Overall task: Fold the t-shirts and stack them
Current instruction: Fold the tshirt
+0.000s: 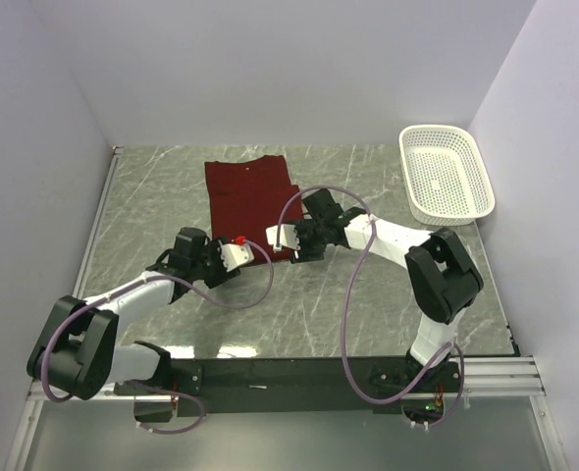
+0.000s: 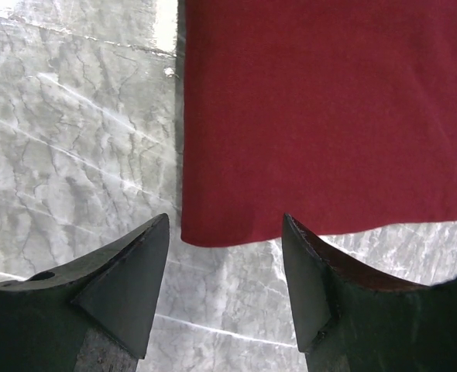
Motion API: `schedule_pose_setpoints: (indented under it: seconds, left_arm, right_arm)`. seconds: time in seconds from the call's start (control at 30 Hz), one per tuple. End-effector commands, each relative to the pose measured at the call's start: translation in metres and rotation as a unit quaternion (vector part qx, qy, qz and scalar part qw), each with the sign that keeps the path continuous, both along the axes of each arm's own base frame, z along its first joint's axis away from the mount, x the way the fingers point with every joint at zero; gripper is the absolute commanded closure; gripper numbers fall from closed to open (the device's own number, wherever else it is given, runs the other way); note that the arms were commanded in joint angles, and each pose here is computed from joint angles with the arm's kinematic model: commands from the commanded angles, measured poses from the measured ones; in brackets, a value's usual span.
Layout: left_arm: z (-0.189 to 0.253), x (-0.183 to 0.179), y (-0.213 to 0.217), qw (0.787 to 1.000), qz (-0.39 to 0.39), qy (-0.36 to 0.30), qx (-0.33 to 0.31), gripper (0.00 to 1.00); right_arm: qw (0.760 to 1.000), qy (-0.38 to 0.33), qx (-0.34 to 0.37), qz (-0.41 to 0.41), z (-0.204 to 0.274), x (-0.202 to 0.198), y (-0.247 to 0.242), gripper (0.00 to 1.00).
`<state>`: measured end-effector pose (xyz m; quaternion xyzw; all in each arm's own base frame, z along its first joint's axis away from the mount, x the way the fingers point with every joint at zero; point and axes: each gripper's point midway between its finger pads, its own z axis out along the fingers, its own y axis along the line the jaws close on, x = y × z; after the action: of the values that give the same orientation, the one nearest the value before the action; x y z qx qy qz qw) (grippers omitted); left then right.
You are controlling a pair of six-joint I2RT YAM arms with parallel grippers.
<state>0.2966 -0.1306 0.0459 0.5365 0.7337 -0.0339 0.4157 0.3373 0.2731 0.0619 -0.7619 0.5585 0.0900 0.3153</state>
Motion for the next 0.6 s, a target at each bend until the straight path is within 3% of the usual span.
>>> schedule_pose_setpoints:
  seconds: [0.0,0.33,0.43,0.57]
  left_arm:
    - [0.013,0.01,-0.007,1.0,-0.015,-0.027,-0.002,0.39]
    - [-0.015,0.018,0.008,0.999,0.028,-0.005,0.037,0.46]
    - [-0.019,0.021,0.011,0.998,0.04,-0.003,0.045,0.53]
    - [-0.02,0.021,0.01,0.998,0.042,0.003,0.052,0.74]
  right_arm:
    - [1.0,-0.026,0.003,0.014,0.004,0.008,0.012,0.34]
    - [1.0,-0.013,-0.02,0.002,-0.013,0.018,0.012,0.36]
    - [0.999,-0.011,-0.031,0.006,-0.02,0.017,0.012,0.37]
    - [0.999,-0.008,-0.045,0.007,-0.029,0.013,0.01,0.39]
